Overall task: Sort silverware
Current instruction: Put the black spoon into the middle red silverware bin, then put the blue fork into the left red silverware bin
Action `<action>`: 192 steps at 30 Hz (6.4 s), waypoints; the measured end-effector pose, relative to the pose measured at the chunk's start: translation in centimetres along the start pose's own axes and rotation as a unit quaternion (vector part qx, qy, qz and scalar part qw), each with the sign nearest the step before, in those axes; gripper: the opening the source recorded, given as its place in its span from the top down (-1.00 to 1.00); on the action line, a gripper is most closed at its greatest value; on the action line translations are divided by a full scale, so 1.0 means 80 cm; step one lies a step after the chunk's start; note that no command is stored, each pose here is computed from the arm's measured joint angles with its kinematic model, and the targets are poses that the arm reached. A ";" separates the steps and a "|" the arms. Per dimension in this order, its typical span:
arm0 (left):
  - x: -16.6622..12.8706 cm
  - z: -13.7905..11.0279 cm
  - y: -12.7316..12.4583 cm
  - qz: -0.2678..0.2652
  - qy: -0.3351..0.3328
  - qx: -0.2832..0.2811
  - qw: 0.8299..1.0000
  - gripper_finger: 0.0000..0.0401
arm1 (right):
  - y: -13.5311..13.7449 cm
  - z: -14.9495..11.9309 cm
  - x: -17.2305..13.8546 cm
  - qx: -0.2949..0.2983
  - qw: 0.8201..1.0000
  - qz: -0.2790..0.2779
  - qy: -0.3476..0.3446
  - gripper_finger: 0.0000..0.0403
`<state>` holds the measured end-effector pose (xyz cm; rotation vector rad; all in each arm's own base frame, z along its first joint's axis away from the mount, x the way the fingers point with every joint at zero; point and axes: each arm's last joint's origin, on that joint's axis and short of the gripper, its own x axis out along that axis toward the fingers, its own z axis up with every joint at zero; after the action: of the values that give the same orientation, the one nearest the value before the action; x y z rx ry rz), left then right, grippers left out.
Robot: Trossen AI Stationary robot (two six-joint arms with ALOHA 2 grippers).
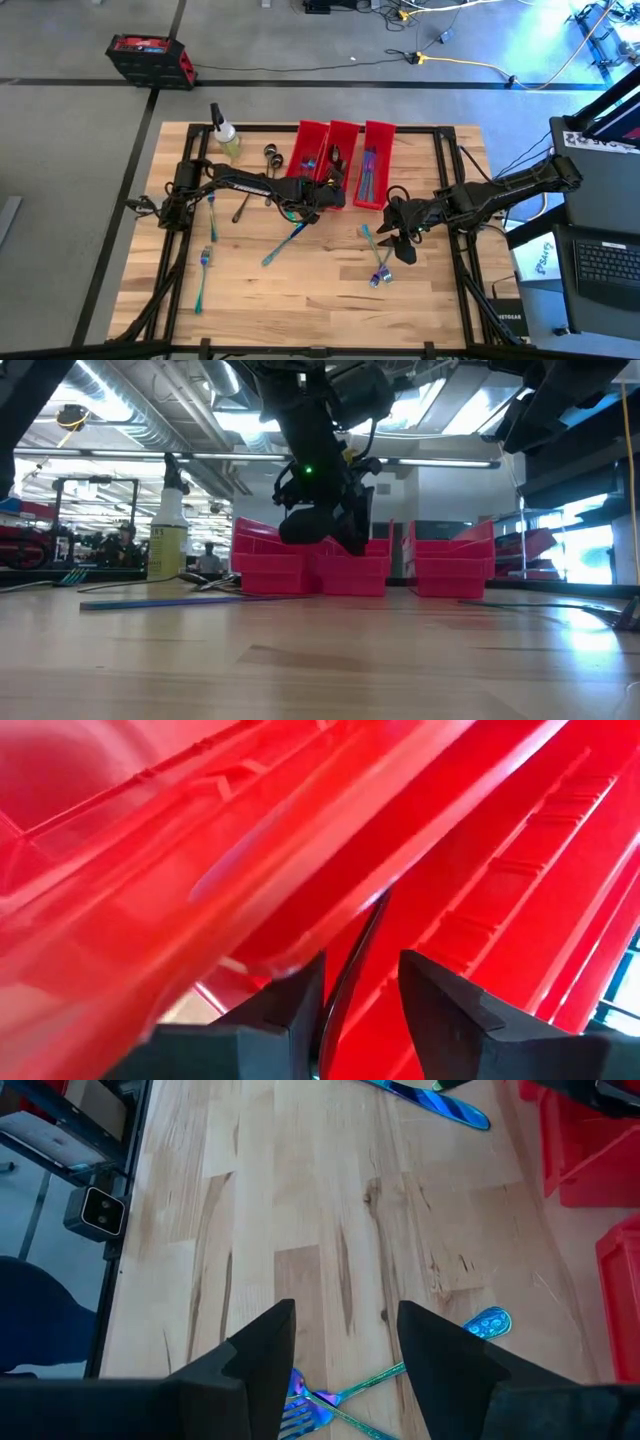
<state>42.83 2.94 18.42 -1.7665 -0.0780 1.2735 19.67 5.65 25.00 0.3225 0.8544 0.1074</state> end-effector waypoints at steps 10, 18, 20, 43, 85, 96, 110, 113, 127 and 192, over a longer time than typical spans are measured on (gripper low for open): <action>0.002 0.002 -0.001 0.019 0.020 -0.005 1.000 0.42 | 0.000 0.000 0.000 0.000 1.000 0.000 0.000 0.19; 0.007 0.006 -0.008 0.015 0.029 -0.003 0.999 0.42 | 0.000 0.000 0.000 0.000 1.000 0.000 0.000 0.19; 0.007 0.004 -0.012 -0.002 0.029 0.002 1.000 0.42 | 0.000 0.000 0.000 0.000 1.000 0.000 0.000 0.19; 0.009 -0.001 -0.024 -0.081 0.003 0.037 0.996 0.42 | 0.000 0.000 0.000 -0.003 1.000 0.000 0.000 0.19; 0.012 0.009 -0.017 -0.026 0.000 0.013 1.000 0.42 | 0.000 0.000 0.000 -0.004 1.000 0.004 -0.001 0.19; -0.015 -0.011 -0.046 -0.199 -0.081 0.140 0.967 0.42 | 0.000 0.000 0.000 -0.004 1.000 0.006 0.003 0.19; -0.126 -0.061 -0.055 -0.283 -0.187 0.570 0.748 0.42 | 0.002 0.000 0.000 -0.004 1.000 0.025 0.011 0.19; -0.175 -0.066 -0.047 -0.275 -0.205 0.672 0.656 0.42 | 0.002 -0.001 0.000 -0.004 1.000 0.024 0.012 0.19; -0.380 0.042 -0.012 -0.235 -0.213 0.725 0.611 0.42 | 0.002 -0.001 0.000 -0.004 1.000 0.023 0.011 0.19; -0.382 0.084 0.010 -0.175 -0.127 0.827 0.519 0.42 | 0.002 -0.001 0.001 -0.004 1.000 0.023 0.012 0.19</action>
<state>23.19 -9.37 39.47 0.1675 0.4664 0.6269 19.67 5.81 24.98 0.3342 0.8700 0.1574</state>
